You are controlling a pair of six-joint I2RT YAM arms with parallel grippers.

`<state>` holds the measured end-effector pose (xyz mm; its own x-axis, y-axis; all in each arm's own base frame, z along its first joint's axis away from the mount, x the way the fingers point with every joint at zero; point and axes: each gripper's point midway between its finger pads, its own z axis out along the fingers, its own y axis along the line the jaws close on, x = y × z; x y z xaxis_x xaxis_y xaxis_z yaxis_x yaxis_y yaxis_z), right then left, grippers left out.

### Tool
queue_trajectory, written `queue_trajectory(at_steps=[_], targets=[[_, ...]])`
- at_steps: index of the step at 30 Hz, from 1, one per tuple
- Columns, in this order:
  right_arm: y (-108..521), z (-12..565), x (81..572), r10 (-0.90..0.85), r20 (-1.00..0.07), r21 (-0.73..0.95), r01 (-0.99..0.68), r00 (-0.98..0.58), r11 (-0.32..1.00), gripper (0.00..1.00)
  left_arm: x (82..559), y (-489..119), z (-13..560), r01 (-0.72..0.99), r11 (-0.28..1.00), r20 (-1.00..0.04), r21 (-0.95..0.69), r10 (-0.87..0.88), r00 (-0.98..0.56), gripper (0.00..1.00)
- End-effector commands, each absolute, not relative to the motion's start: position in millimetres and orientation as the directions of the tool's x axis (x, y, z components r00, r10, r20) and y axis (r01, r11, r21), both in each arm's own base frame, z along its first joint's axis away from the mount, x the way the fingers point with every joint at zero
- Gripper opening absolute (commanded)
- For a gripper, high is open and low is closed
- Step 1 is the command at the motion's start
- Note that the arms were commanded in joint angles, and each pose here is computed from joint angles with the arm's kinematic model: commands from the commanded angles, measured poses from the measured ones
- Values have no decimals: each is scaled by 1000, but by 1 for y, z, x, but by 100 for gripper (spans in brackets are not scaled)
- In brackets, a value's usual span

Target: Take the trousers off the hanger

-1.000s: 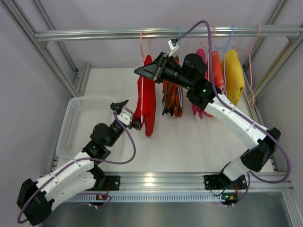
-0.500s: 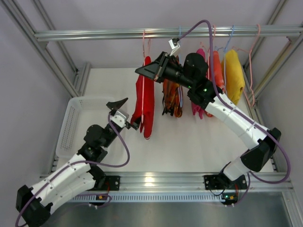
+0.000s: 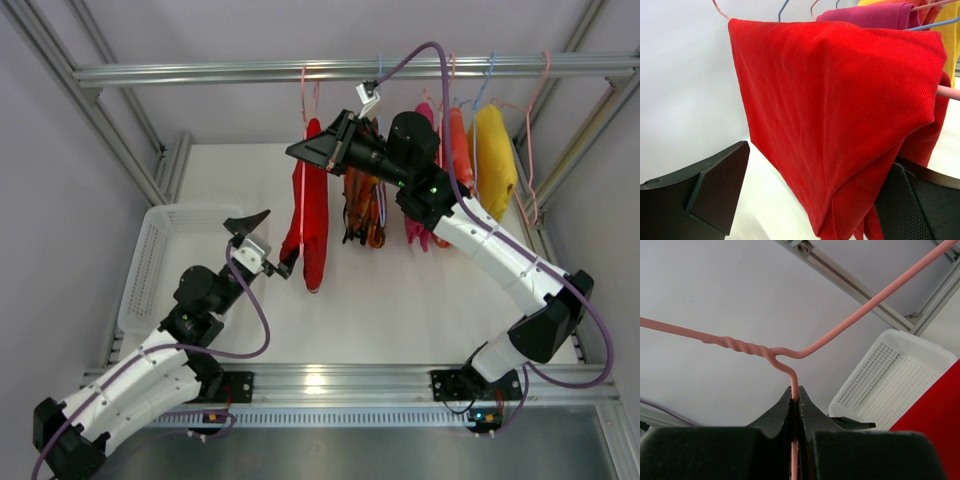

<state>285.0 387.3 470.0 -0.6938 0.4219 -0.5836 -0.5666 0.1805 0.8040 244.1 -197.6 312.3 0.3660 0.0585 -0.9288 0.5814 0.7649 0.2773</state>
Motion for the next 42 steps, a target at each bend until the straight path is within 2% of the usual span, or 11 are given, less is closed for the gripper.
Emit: queue_trajectory(at_steps=[1,18,28,32,37,39,42], targets=[[361,551,262,520,-634,698,-713,-572,65,0,242,-198,333,574,767,-910,286,31,413,99],[362,545,265,514,-624,713,-698,-588,66,0,239,-193,322,567,761,-911,314,73,406,99],[365,531,265,496,-607,737,-673,-621,60,0,279,-198,338,451,836,-894,311,97,437,93],[364,529,264,495,-608,739,-671,-621,66,0,289,-200,344,422,853,-891,305,99,444,82],[362,519,263,488,-605,748,-660,-629,77,0,286,-200,352,432,855,-888,287,69,454,59],[362,515,264,487,-605,750,-657,-630,83,0,281,-201,361,455,851,-888,262,27,460,53],[360,506,268,484,-614,748,-655,-624,104,0,270,-206,378,511,827,-888,234,-31,458,28]])
